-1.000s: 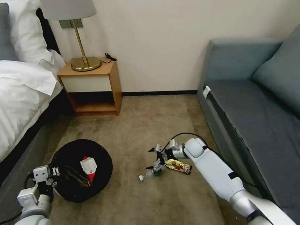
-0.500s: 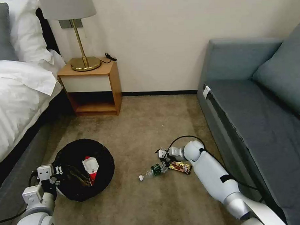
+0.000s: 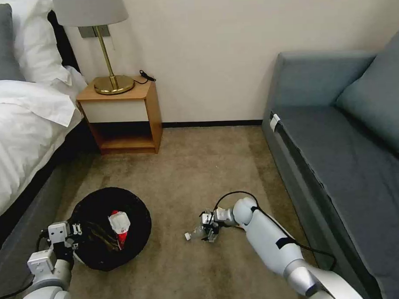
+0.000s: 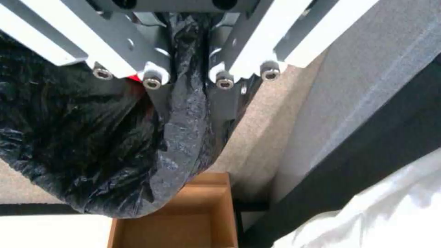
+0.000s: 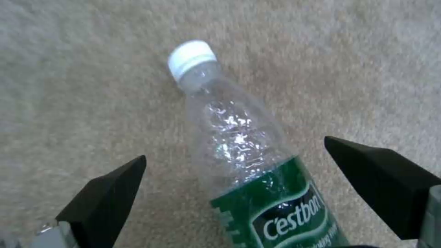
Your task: Pick up the trash bin, then pick up the garbage on the floor and place it into the trash bin.
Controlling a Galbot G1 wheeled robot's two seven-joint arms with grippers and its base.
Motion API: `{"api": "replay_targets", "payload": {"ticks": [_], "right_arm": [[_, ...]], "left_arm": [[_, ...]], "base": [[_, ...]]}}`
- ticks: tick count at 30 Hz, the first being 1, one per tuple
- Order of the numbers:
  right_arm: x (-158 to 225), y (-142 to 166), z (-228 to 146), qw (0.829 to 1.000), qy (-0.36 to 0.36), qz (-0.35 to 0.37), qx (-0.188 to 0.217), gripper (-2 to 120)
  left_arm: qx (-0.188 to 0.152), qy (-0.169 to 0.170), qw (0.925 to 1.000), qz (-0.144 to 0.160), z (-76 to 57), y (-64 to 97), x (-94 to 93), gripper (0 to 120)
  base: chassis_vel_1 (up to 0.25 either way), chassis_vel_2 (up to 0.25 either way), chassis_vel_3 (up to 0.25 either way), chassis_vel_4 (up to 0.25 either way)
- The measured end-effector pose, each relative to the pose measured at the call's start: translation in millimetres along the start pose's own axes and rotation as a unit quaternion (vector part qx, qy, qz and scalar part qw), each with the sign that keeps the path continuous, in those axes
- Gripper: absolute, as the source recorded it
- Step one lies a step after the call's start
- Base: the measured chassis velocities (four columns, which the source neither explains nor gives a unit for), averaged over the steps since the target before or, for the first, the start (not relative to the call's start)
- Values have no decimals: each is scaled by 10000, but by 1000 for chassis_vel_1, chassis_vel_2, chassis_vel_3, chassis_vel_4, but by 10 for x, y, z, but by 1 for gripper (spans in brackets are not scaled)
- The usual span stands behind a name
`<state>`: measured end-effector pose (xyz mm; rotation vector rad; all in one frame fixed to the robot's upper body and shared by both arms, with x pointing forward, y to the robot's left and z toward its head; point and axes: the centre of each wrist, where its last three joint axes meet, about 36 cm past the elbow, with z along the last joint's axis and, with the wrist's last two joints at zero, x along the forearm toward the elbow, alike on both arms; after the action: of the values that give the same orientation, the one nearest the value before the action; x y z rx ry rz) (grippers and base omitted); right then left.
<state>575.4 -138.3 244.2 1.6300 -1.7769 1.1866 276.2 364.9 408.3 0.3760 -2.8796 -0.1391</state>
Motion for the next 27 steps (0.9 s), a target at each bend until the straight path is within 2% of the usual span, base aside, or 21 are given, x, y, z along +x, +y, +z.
{"api": "replay_targets", "payload": {"ticks": [4, 8, 9, 11, 13, 14, 19, 23, 27], "right_arm": [[-73, 7, 8, 10000, 61, 46, -37, 99], [-85, 20, 34, 9999, 97, 29, -39, 84], [-85, 20, 34, 9999, 97, 29, -39, 84], [-86, 60, 76, 9999, 120, 0, -44, 72], [-85, 81, 102, 9999, 129, -11, -47, 64], [-85, 81, 102, 9999, 129, -11, -47, 64], [-75, 104, 145, 9999, 101, -6, -62, 41], [-68, 118, 153, 9999, 82, -1, -72, 34], [-46, 114, 150, 10000, 57, 11, -68, 34]], "left_arm": [[15, 1, 10000, 3, 14, -1, -3, 4], [35, 2, 10000, 0, 31, 1, -15, 4], [35, 2, 10000, 0, 31, 1, -15, 4], [47, 6, 10000, 3, 44, 0, -19, 4], [50, 7, 10000, 6, 51, 0, -21, 4], [50, 7, 10000, 6, 51, 0, -21, 4], [49, 8, 10000, 11, 59, 1, -16, 4], [52, 0, 10000, 17, 52, -3, -7, 4], [53, -15, 10000, 22, 39, -8, 6, 4]], "base": [[0, 0, 0, 0], [0, 0, 0, 0], [0, 0, 0, 0], [0, 0, 0, 0], [0, 0, 0, 0], [0, 0, 0, 0], [0, 0, 0, 0], [0, 0, 0, 0], [0, 0, 0, 0]]}}
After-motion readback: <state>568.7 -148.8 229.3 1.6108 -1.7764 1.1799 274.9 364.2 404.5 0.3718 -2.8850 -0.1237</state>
